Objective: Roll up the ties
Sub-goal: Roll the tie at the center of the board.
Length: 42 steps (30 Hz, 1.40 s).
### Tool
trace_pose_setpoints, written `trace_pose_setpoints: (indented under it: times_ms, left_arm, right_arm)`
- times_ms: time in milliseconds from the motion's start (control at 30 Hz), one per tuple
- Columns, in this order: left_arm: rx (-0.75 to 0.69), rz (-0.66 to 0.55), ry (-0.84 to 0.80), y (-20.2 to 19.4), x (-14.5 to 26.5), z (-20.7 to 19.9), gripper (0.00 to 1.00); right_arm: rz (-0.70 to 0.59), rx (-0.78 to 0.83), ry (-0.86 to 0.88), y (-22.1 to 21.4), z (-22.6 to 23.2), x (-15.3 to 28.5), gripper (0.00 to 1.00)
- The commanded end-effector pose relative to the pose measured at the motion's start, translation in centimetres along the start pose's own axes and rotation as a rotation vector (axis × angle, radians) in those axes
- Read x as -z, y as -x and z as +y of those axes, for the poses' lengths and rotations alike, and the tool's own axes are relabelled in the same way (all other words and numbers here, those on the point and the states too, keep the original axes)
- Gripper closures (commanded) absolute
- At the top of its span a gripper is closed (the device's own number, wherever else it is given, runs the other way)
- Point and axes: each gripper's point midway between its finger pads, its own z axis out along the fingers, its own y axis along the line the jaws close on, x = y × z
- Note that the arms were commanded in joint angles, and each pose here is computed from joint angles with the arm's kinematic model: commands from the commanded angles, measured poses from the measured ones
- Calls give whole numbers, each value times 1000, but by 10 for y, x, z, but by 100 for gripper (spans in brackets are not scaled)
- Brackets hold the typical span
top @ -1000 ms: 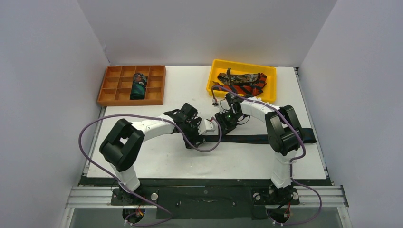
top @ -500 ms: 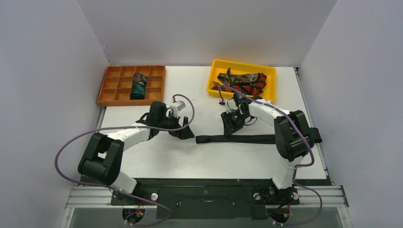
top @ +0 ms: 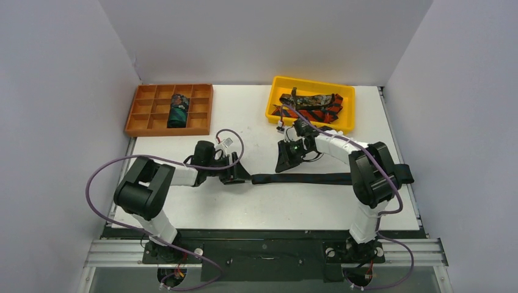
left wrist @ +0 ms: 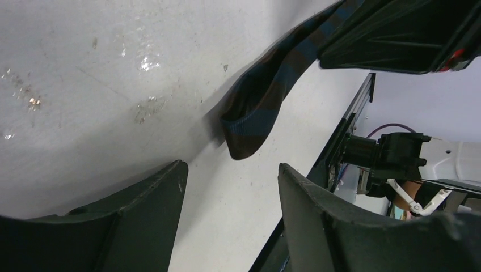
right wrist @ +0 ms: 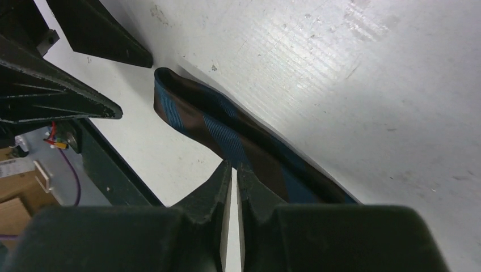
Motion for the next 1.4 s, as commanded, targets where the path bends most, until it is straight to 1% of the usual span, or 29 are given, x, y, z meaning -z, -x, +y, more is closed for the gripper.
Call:
trace_pose_setpoints:
  times_ms: [0, 33, 167, 233, 300, 367, 533, 633, 667, 700, 767, 867, 1000, 1067, 1200, 1233, 1333, 1367]
  left_arm:
    - [-14, -11, -98, 16, -16, -23, 44]
    - [-12, -2, -99, 16, -19, -23, 45]
    - [-16, 22, -113, 12, -30, -24, 51]
    - [-22, 22, -127, 15, -33, -27, 57]
    - [-42, 18, -155, 19, -32, -36, 70]
    - [-66, 10, -198, 23, -29, -51, 75]
    - [-195, -2, -337, 23, -25, -111, 79]
    - [-250, 23, -393, 15, -29, -136, 84]
    - [-253, 29, -396, 15, -33, -138, 86]
    - [-247, 39, -395, 13, -35, -138, 89]
    - [-216, 50, -382, 14, -42, -130, 94]
    - [-193, 50, -352, 19, -44, -118, 95]
    - [-174, 53, -317, 20, -43, -107, 95]
    - [-171, 56, -306, 19, -44, -105, 95]
    - [-171, 74, -302, 16, -50, -104, 95]
    - [-169, 79, -301, 16, -52, -103, 95]
    - [-171, 91, -305, 16, -58, -105, 94]
    - [-171, 96, -306, 16, -61, -105, 95]
  right_arm:
    - [13, -39, 60, 1, 9, -17, 97]
    - [20, -43, 61, -1, 9, -19, 99]
    - [56, -49, 21, -9, -5, -31, 100]
    - [80, -60, 5, -12, -13, -39, 100]
    - [95, -64, -9, -14, -18, -43, 100]
    - [110, -65, -27, -18, -23, -46, 100]
    - [138, -57, -52, -25, -28, -53, 100]
    - [146, -49, -52, -25, -25, -58, 100]
    - [144, -47, -51, -23, -24, -59, 100]
    - [140, -43, -46, -20, -22, -60, 100]
    - [127, -41, -34, -15, -17, -61, 100]
    - [100, -42, 7, -8, -8, -57, 100]
    - [41, -24, 47, 4, 0, -31, 100]
    - [23, -18, 60, 7, 0, -16, 96]
    - [6, -13, 62, 8, -4, 10, 85]
    - [14, -16, 60, 5, -6, 13, 81]
    - [22, -42, 55, 1, -16, 23, 74]
    - [34, -52, 64, -4, -16, 25, 71]
